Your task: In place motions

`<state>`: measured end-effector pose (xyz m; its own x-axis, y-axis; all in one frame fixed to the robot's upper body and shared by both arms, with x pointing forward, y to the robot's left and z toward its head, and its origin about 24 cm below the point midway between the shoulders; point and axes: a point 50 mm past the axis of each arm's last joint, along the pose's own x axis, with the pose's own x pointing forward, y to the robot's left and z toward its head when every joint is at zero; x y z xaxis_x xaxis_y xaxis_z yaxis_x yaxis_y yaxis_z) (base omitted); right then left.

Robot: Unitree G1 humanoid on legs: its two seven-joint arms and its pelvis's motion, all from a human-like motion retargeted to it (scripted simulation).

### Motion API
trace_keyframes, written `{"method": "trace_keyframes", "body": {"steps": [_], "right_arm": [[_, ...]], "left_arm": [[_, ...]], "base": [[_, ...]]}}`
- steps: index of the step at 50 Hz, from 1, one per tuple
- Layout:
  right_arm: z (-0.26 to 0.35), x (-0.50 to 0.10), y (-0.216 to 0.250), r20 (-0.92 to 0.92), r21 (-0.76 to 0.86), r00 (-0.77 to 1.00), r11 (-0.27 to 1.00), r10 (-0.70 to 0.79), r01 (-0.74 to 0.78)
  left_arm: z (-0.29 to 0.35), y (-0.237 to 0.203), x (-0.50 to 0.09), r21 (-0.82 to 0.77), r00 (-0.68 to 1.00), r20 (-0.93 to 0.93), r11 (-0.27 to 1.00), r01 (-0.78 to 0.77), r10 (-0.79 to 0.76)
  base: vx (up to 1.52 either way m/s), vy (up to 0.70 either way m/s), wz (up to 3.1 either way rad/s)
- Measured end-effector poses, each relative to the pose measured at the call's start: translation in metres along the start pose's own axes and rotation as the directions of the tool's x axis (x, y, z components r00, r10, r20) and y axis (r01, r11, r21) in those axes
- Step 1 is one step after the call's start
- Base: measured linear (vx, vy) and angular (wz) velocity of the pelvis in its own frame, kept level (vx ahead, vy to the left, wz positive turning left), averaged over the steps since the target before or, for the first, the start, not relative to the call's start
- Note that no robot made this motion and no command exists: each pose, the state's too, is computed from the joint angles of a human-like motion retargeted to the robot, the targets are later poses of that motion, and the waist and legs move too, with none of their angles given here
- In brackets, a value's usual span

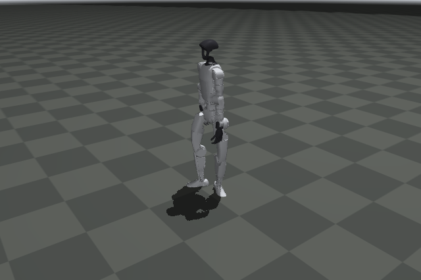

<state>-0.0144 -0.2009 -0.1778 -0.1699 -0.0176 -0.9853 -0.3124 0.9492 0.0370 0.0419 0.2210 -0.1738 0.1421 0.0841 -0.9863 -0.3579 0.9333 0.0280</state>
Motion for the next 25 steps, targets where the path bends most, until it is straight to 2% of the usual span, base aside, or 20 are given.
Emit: {"method": "trace_keyframes", "body": {"steps": [2, 5, 12, 17, 20, 25], "right_arm": [[0.019, -0.003, -0.008, 0.054, -0.068, 0.998, 0.996, -0.044, 0.048], [0.044, -0.009, -0.020, 0.138, -0.155, 0.988, 0.983, -0.075, 0.096], [0.082, -0.020, -0.029, 0.293, -0.094, 0.950, 0.986, -0.107, 0.140], [0.079, -0.015, -0.009, 0.260, -0.070, 0.965, 0.996, -0.038, 0.058], [0.074, -0.012, -0.002, 0.248, 0.008, 0.969, 1.000, -0.010, 0.008], [0.039, -0.004, 0.003, 0.137, -0.043, 0.990, 0.999, 0.017, -0.012]], "left_arm": [[-0.011, 0.008, -0.001, -0.021, 0.999, -0.034, 0.999, -0.025, 0.025], [-0.030, 0.010, -0.003, -0.064, 0.994, -0.099, 0.997, -0.050, 0.044], [-0.075, -0.002, -0.008, -0.151, 0.978, -0.210, 0.987, -0.052, 0.020], [-0.113, -0.007, -0.017, -0.190, 0.951, -0.310, 0.980, -0.050, -0.012], [-0.103, -0.005, -0.015, -0.147, 0.957, -0.290, 0.988, -0.047, 0.003], [-0.092, 0.001, -0.012, -0.050, 0.970, -0.244, 0.999, -0.018, 0.005]], "base": [[0.09, -0.20, 0.58], [-0.01, -0.06, -2.30], [0.10, 0.00, -1.43], [0.19, 0.02, 0.15], [0.00, 0.00, -0.33], [0.20, -0.01, -0.14]]}}
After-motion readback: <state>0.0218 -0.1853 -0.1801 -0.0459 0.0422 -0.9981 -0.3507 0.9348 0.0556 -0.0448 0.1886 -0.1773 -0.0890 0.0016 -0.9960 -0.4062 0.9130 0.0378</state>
